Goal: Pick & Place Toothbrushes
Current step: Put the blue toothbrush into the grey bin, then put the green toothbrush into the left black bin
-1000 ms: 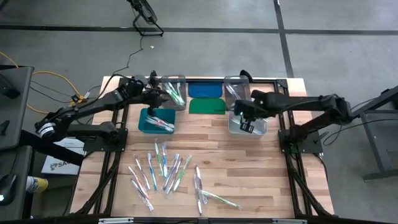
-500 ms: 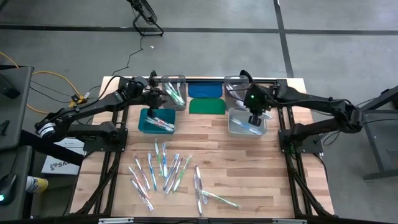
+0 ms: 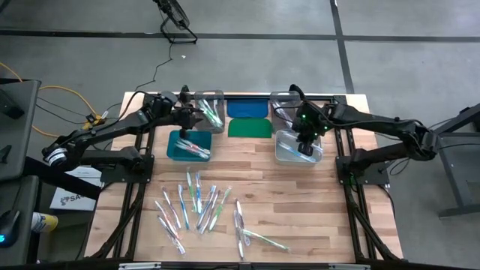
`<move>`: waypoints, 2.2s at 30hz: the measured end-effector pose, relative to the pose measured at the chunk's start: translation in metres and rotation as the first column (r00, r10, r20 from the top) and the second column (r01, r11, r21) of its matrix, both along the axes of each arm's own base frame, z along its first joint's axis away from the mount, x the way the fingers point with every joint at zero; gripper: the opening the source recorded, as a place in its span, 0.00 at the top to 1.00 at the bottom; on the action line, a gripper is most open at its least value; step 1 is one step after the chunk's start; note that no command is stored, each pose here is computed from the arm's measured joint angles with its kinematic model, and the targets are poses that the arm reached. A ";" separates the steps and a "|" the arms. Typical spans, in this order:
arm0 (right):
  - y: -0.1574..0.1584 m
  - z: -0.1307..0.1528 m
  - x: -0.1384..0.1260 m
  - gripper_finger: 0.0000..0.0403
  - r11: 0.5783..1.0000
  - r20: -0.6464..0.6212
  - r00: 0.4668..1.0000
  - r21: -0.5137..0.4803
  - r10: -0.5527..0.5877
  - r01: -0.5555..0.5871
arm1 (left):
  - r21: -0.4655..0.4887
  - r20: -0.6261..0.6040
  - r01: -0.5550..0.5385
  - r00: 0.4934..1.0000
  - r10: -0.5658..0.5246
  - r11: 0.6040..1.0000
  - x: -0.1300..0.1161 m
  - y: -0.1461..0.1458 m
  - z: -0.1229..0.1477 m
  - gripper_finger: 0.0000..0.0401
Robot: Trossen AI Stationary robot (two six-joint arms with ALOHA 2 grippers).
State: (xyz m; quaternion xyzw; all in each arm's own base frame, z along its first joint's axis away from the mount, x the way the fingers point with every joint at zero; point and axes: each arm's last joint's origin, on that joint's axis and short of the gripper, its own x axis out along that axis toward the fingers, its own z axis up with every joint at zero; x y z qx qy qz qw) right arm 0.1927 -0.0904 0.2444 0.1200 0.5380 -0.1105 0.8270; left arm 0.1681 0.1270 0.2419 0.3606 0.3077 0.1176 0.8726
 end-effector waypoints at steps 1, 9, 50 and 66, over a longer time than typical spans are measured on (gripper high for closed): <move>0.000 0.000 0.000 0.97 1.000 -0.001 1.000 0.004 0.002 -0.002 | 0.006 0.007 -0.001 1.000 0.001 1.000 0.000 0.000 0.001 0.65; -0.003 -0.012 0.009 0.97 1.000 -0.041 0.999 0.025 0.018 -0.017 | 0.036 0.043 -0.002 0.999 0.000 0.999 0.002 0.001 0.005 0.65; -0.008 -0.036 0.024 0.76 0.964 -0.116 0.982 0.204 -0.148 0.169 | 0.019 0.081 -0.021 0.997 0.020 1.000 0.003 0.002 0.007 0.65; 0.000 -0.021 0.009 0.53 0.941 -0.136 0.964 0.225 -0.228 0.254 | -0.005 0.091 -0.031 0.995 0.031 1.000 0.003 0.002 0.007 0.65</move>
